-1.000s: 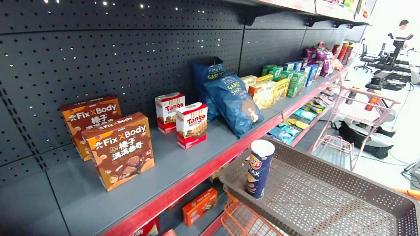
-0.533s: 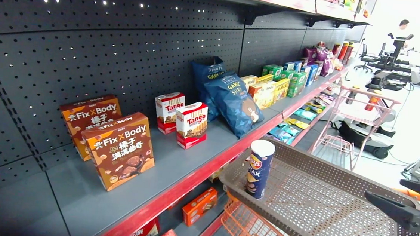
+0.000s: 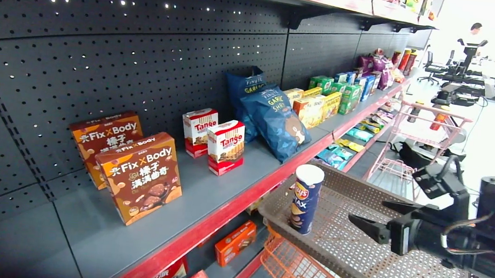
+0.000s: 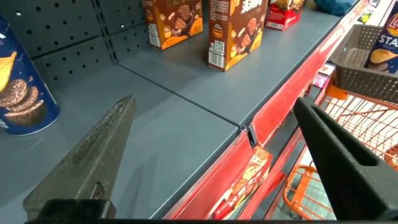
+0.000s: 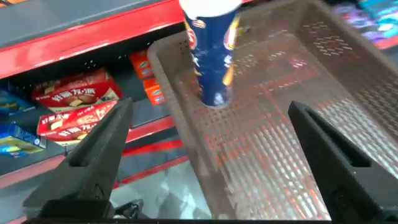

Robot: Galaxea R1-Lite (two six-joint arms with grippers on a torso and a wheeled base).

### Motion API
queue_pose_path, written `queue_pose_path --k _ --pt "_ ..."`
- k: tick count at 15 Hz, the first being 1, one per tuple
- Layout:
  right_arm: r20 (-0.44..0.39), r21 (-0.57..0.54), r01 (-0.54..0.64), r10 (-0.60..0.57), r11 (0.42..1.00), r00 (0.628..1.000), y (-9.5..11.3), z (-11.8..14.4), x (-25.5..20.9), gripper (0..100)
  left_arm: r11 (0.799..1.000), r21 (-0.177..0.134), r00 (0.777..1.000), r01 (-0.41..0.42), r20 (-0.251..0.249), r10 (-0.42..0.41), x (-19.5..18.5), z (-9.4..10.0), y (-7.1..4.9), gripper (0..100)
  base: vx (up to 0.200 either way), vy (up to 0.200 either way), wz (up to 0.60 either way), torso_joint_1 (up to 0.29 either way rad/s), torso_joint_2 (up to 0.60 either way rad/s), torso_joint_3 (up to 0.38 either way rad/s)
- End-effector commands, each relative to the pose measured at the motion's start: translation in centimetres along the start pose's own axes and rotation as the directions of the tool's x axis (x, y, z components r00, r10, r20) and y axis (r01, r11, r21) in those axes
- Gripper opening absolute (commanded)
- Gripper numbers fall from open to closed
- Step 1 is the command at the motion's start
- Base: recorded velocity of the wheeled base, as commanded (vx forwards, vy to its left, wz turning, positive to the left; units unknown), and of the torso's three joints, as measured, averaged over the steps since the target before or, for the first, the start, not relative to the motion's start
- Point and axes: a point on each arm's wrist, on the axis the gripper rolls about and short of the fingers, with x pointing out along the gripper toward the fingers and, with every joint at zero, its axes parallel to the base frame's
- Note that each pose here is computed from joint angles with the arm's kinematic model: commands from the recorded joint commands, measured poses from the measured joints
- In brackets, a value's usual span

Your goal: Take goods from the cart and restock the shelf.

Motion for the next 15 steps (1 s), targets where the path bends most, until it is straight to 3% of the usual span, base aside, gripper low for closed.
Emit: queue_pose_path --k 1,9,15 --pt "-0.065 0.001 -0.034 0.034 0.999 0.997 -0.4 -0.9 5.6 100 1.000 0.000 1.000 0.000 0.000 0.000 0.0 0.0 0.0 100 0.000 0.000 0.00 0.000 0.00 0.000" --pt "0.040 -0.034 -0.120 0.121 0.992 0.992 -3.1 -1.5 15.5 100 1.000 0.000 1.000 0.000 -0.001 0.000 0.0 0.0 0.0 100 0.000 0.000 0.00 0.000 0.00 0.000" --pt "0.030 -0.066 -0.170 0.172 0.983 0.985 -2.9 -2.6 19.0 100 1.000 0.000 1.000 0.000 0.000 0.000 0.0 0.0 0.0 100 0.000 0.000 0.00 0.000 0.00 0.000"
